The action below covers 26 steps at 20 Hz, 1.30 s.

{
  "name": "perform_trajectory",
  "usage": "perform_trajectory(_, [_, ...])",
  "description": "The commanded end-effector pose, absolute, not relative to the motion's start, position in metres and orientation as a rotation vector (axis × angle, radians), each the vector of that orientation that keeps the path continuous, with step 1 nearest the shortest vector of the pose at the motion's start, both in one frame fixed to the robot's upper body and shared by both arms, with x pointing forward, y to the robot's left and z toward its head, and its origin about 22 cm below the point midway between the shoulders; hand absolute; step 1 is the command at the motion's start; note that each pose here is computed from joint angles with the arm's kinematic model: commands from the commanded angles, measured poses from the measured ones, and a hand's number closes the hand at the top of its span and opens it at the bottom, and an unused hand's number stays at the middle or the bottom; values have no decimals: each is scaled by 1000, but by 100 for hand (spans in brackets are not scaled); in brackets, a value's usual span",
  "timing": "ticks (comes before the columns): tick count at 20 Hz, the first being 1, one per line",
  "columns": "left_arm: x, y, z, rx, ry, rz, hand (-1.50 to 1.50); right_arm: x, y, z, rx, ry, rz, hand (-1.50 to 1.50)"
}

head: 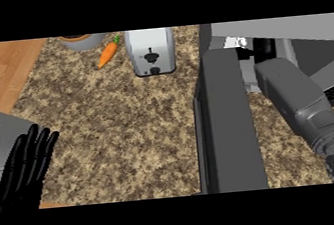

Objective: Pick up the milk, place it into the microwave and close the microwave

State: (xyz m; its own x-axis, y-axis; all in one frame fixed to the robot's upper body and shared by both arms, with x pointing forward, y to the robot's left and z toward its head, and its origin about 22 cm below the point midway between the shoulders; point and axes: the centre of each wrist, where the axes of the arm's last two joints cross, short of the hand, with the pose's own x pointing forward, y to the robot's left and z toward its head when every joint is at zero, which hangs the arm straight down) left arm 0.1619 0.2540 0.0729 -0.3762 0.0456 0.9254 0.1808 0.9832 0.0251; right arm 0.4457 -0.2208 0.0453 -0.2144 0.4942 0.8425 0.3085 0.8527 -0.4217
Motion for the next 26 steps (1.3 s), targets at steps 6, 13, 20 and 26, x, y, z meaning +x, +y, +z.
perform_trajectory(6, [164,234,74,-201,-1952,-155,-150,436,-235,28,-515,-1824,210,-150])
perform_trajectory(13, [165,239,64,-189,-1943,-153,-150,425,-248,10,-445,-1836,144,-150])
perform_trajectory(20, [166,222,53,-222,-1898,-193,-150,412,-237,-14,-369,-1836,151,-150])
perform_trajectory(26, [169,222,57,-268,-1867,-232,-150,395,-243,-38,-177,-1834,90,-150])
